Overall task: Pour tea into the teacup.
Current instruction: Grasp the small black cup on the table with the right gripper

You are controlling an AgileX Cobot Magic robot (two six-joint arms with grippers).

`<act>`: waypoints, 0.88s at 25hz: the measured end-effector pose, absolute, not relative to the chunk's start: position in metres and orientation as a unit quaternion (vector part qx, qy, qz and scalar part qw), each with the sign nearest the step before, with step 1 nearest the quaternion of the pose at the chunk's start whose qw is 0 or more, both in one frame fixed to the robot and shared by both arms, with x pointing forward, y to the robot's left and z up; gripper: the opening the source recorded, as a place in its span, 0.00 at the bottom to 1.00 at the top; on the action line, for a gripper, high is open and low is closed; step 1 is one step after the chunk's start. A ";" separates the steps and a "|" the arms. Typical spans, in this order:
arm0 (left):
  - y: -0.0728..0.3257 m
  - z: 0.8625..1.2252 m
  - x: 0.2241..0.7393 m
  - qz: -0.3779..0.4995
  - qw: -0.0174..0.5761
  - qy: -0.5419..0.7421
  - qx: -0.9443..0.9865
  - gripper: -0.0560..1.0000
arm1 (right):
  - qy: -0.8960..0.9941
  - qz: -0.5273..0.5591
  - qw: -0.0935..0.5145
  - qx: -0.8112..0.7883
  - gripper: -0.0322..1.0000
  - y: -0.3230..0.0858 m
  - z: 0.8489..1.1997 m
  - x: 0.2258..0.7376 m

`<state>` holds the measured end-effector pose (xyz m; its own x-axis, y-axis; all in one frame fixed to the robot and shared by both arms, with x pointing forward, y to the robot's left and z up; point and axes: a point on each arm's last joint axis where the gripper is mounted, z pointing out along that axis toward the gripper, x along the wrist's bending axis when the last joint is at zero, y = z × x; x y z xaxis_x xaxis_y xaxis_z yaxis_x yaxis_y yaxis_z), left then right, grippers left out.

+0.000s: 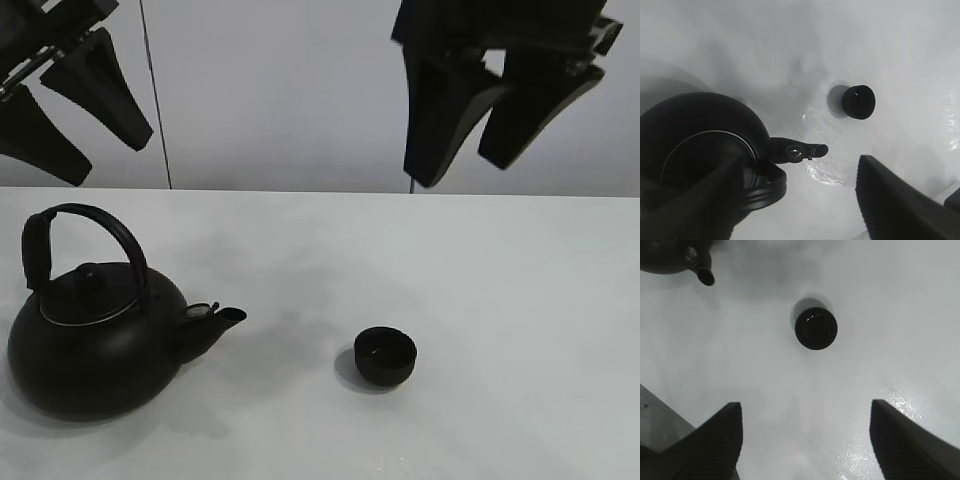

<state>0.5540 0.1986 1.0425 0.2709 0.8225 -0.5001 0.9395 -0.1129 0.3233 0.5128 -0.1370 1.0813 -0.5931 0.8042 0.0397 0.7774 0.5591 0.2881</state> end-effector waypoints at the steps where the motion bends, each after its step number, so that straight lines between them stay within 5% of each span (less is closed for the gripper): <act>1: 0.199 1.043 0.554 -0.098 0.298 0.596 0.739 0.50 | 0.882 0.127 0.042 0.453 0.51 -0.135 1.073 0.517; 9: 0.199 1.043 0.554 -0.098 0.298 0.596 0.739 0.50 | 0.885 0.062 0.000 0.462 0.51 -0.120 1.010 0.543; 22: 0.199 1.043 0.555 -0.093 0.301 0.597 0.738 0.50 | 0.867 0.071 -0.010 0.493 0.51 -0.105 0.959 0.564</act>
<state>0.5551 0.1988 1.0427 0.2700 0.8248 -0.4968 0.9371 -0.1065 0.3324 0.5643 -0.1055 0.9593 -0.5132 0.8539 0.0869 0.8566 0.5033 0.1132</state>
